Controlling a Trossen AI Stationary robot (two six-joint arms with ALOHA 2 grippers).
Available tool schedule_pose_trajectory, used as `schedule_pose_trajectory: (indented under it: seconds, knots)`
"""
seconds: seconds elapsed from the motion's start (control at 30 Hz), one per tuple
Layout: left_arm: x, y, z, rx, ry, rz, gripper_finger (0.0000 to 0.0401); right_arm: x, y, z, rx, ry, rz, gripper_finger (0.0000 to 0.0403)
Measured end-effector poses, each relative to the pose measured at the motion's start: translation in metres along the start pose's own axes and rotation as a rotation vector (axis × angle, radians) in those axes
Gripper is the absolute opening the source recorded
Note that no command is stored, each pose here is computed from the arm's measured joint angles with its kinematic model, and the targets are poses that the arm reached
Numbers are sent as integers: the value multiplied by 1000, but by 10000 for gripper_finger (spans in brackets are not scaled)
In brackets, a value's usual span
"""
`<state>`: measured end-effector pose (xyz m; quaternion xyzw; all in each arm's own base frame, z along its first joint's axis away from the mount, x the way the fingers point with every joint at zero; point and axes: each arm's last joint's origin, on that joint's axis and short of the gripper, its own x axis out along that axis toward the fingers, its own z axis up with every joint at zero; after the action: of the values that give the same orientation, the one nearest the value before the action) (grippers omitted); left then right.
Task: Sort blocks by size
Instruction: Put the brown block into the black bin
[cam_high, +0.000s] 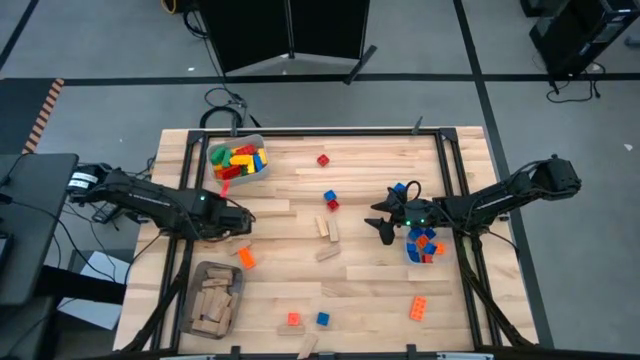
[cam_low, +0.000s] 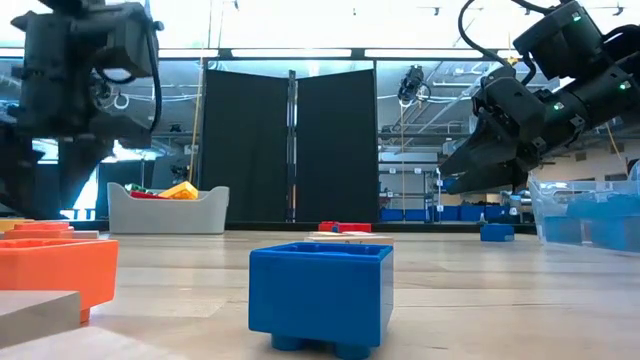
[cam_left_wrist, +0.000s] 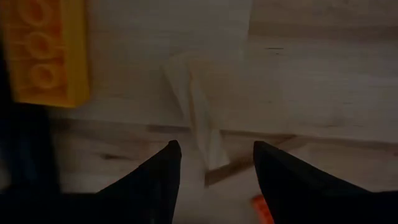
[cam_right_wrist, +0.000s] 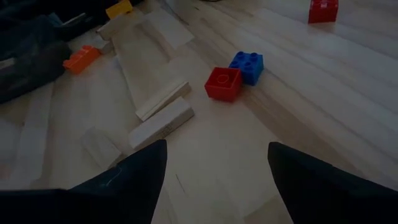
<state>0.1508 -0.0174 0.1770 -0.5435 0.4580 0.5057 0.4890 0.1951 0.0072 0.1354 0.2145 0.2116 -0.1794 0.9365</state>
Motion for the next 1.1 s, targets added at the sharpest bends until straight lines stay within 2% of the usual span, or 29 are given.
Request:
schedule_pose_trajectory:
  seconds: [0.17,0.33,0.43,0.57,0.6,0.7,0.8,0.9,1.1]
  knots:
    - [18,4,7,-45,15,-19,209,0,0,0,11,1,1,295]
    - [30,11,12,-81,26,8,199,0,0,0,17,1,1,292]
    - [33,12,13,-83,41,4,160,0,0,0,17,1,2,291]
    - [34,13,13,-57,42,12,64,0,0,0,18,1,2,291]
    - [33,13,13,-30,44,7,53,0,0,0,21,0,3,291]
    - [30,12,13,72,42,5,58,0,0,0,19,-1,5,291]
    - [19,5,12,131,32,-20,58,0,0,0,17,-1,5,293]
    - [0,-5,12,203,-52,-41,58,0,0,0,16,-3,6,291]
    - [-69,-29,3,421,-197,-151,58,0,1,2,-42,-16,14,288]
